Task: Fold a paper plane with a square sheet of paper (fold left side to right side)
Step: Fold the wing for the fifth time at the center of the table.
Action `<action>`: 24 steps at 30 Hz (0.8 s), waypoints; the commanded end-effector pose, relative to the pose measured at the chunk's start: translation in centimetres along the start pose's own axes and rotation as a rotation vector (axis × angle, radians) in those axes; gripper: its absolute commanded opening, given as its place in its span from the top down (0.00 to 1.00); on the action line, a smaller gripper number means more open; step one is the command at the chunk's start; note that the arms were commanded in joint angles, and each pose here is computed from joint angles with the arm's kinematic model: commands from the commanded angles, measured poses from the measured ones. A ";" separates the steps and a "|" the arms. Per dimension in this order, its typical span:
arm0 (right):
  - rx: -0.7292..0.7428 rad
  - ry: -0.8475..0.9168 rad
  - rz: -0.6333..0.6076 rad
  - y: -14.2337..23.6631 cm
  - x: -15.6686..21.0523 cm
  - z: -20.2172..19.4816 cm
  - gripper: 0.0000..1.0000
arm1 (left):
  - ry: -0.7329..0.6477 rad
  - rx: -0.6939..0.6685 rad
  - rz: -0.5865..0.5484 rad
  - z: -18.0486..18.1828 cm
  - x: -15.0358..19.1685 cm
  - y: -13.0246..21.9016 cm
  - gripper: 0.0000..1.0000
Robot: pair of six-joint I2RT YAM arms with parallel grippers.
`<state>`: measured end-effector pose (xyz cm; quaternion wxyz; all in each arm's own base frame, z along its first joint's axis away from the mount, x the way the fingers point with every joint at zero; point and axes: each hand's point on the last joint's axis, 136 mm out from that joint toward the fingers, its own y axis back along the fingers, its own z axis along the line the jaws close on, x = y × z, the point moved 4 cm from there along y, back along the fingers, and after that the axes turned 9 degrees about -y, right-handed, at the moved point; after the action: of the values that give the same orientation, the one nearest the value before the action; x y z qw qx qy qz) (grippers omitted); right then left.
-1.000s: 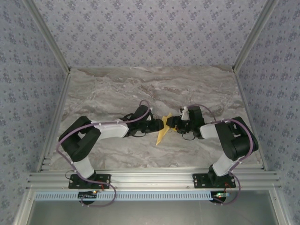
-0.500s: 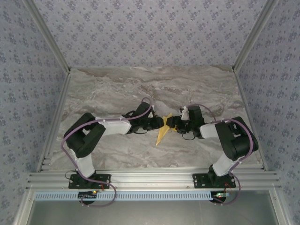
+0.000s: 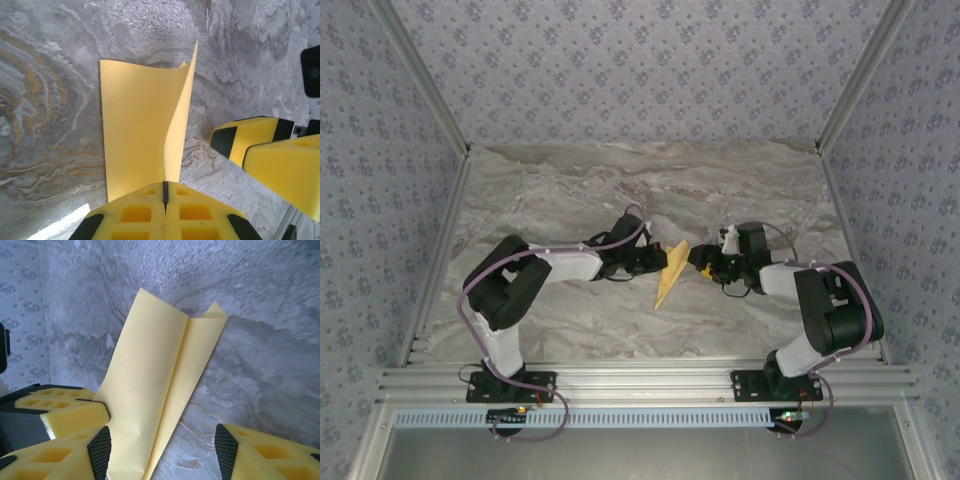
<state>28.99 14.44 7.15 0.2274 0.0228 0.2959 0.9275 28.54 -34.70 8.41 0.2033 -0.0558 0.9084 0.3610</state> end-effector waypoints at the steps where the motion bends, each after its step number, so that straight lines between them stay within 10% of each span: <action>1: 0.011 -0.001 0.012 0.4 -0.3 0.5 0.35 | -0.046 0.055 0.000 -1.2 -0.9 -0.4 0.98; 24: 0.016 -0.011 0.038 -3.1 -3.2 2.5 0.24 | -0.032 0.047 0.003 -0.7 -0.7 -0.7 0.98</action>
<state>33.11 16.26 7.95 0.2163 0.0258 0.2978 0.9294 28.61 -35.27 8.62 0.2090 -0.0442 0.9117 0.3509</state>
